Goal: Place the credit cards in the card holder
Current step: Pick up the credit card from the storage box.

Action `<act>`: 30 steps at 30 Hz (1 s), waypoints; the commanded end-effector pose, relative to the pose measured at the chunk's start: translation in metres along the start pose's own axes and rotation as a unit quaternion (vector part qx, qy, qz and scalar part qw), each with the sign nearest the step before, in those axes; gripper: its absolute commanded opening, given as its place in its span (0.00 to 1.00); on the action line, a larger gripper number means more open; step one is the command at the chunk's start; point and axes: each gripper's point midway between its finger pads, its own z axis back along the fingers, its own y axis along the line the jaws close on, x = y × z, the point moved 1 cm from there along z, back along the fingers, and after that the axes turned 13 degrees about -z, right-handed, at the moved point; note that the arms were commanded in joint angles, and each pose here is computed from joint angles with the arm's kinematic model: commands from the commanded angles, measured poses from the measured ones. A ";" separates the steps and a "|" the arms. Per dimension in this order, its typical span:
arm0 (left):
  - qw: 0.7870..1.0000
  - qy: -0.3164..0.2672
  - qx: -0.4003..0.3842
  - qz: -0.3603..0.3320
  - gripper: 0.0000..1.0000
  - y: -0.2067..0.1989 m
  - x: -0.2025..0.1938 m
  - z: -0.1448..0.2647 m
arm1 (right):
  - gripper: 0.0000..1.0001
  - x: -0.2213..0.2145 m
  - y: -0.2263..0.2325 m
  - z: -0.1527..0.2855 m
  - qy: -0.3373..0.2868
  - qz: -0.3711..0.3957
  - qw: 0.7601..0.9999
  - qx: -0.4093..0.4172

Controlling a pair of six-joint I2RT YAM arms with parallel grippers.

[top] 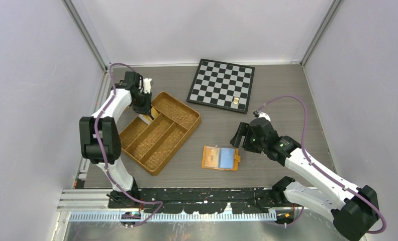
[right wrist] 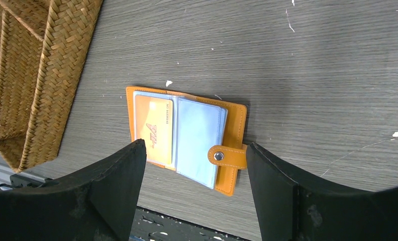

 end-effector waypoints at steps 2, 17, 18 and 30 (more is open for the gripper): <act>1.000 -0.026 -0.007 -0.006 0.20 -0.004 0.016 0.000 | 0.77 0.006 0.008 0.000 -0.010 -0.003 1.000 0.014; 0.995 -0.060 0.059 -0.054 0.00 0.001 0.024 0.050 | 0.77 0.018 0.020 0.017 -0.030 0.011 0.999 0.037; 0.994 -0.067 0.069 -0.058 0.00 0.002 0.025 0.061 | 0.77 0.020 0.021 0.020 -0.034 0.015 0.999 0.035; 0.975 -0.188 -0.068 -0.100 0.00 -0.089 0.059 0.158 | 0.80 0.039 0.093 0.063 -0.041 0.102 0.976 0.190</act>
